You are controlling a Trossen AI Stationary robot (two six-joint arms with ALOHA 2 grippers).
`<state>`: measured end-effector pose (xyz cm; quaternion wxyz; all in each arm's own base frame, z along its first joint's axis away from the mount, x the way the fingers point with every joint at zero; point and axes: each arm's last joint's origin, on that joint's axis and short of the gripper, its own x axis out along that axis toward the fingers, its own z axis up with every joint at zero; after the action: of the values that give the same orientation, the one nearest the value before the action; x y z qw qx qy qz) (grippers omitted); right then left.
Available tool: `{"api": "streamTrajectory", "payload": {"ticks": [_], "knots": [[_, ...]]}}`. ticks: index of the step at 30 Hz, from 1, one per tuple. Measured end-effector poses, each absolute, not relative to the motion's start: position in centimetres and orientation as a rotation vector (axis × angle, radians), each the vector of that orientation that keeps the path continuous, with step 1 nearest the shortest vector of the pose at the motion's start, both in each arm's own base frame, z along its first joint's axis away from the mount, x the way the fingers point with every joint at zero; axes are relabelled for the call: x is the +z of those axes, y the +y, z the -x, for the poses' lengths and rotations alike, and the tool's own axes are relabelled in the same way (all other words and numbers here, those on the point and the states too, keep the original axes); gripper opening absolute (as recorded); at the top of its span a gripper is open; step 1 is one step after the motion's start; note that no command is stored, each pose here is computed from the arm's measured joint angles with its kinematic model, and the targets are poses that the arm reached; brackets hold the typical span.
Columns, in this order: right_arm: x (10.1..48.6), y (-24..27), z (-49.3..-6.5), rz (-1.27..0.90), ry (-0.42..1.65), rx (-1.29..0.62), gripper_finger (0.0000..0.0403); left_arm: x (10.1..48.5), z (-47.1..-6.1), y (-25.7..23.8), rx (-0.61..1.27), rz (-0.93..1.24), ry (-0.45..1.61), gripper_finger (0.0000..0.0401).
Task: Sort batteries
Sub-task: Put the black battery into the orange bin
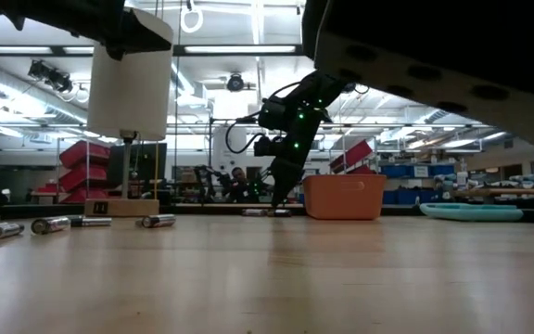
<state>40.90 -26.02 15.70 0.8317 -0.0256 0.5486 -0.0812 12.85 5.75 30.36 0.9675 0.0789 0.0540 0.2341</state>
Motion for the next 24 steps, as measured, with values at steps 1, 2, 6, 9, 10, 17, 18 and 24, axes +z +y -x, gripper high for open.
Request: {"api": "streamTrajectory", "payload": {"ticks": [1, 2, 6, 9, 10, 17, 18, 24], "knots": [[15.7, -26.1, -41.0, 0.048, 1.158, -0.167, 0.0106, 30.4, -12.9, 5.7, 0.466, -0.157, 0.108, 0.0001], [15.6, -26.1, -40.9, 0.028, 1.161, -0.157, 0.0107, 30.4, -12.9, 5.7, 0.463, -0.157, 0.107, 0.0001], [15.5, -26.3, -40.8, 0.009, 1.152, -0.146, 0.0108, 30.4, -12.9, 5.7, 0.461, -0.157, 0.104, 0.0001], [15.5, -26.3, -40.7, 0.0, 1.154, -0.151, 0.0108, 30.5, -12.9, 5.7, 0.444, -0.159, 0.087, 0.0001], [15.5, -26.3, -40.7, -0.006, 1.155, -0.154, 0.0108, 30.6, -12.9, 5.6, 0.436, -0.16, 0.08, 0.0001], [15.5, -26.4, -40.7, -0.027, 1.15, -0.171, 0.0108, 31.0, -13.0, 5.6, 0.424, -0.177, 0.035, 0.0001], [15.5, -26.4, -40.7, -0.032, 1.147, -0.177, 0.0108, 31.1, -13.0, 5.6, 0.424, -0.178, 0.028, 0.0001], [15.6, -27.2, -40.4, -0.046, 1.132, -0.204, 0.0108, 31.4, -12.9, 5.6, 0.427, -0.185, -0.002, 0.0001]]}}
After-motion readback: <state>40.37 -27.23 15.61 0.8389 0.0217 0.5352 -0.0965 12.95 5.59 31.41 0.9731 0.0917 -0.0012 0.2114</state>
